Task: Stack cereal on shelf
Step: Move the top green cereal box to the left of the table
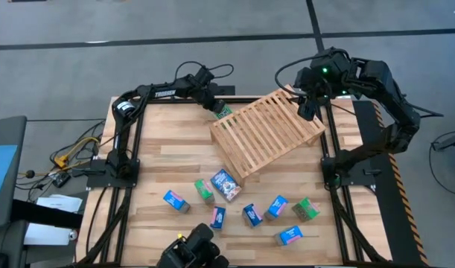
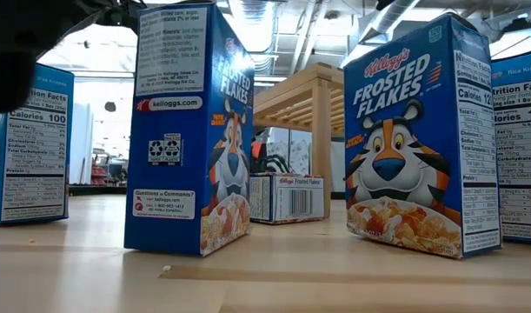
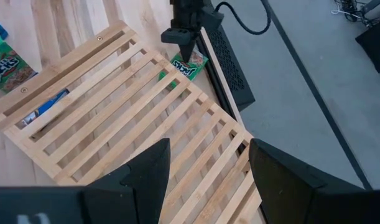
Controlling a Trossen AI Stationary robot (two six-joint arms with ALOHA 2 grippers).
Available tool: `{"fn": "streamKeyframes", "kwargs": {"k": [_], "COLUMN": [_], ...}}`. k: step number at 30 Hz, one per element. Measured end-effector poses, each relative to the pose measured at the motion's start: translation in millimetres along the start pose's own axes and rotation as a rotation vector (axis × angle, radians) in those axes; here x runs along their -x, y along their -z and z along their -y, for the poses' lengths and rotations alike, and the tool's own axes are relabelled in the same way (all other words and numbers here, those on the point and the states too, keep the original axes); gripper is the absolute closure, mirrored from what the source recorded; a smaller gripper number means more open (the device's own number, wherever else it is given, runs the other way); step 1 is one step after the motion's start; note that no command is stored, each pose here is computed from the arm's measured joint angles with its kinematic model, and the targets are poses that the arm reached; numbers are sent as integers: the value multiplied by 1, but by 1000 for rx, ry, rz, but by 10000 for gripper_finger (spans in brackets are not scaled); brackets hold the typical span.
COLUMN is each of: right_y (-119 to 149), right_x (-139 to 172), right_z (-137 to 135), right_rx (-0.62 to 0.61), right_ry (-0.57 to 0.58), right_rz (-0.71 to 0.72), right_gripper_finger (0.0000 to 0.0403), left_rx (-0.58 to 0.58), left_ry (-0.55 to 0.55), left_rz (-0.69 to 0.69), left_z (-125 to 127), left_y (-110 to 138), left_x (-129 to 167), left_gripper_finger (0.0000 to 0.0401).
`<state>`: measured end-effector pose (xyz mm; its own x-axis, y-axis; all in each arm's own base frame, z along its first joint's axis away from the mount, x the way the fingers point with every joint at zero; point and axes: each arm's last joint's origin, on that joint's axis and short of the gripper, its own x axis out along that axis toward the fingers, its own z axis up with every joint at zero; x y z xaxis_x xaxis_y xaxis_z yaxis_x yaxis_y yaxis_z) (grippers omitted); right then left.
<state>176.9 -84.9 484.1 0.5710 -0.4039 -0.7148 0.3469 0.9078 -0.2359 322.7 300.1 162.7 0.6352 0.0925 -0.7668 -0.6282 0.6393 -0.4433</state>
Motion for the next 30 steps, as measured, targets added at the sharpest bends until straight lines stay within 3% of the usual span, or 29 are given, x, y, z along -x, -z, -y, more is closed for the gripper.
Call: {"fn": "streamKeyframes", "kwargs": {"k": [4, 11, 20, 30], "right_y": [0, 0, 0, 0], "right_x": [0, 0, 0, 0], "right_z": [0, 0, 0, -1], "right_rx": [0, -3, -3, -8], "right_ry": [-1, -1, -1, -6], "right_rz": [1, 1, 1, -2], "right_gripper_finger": [159, 159, 159, 159], "left_rx": [26, 49, 77, 111], "left_ry": [-32, -201, -335, -532], "left_rz": [-48, -111, -281, -428], "left_z": [1, 1, 0, 8], "left_y": [5, 11, 29, 47], "left_x": [6, 27, 37, 78], "left_gripper_finger": [401, 401, 401, 401]}}
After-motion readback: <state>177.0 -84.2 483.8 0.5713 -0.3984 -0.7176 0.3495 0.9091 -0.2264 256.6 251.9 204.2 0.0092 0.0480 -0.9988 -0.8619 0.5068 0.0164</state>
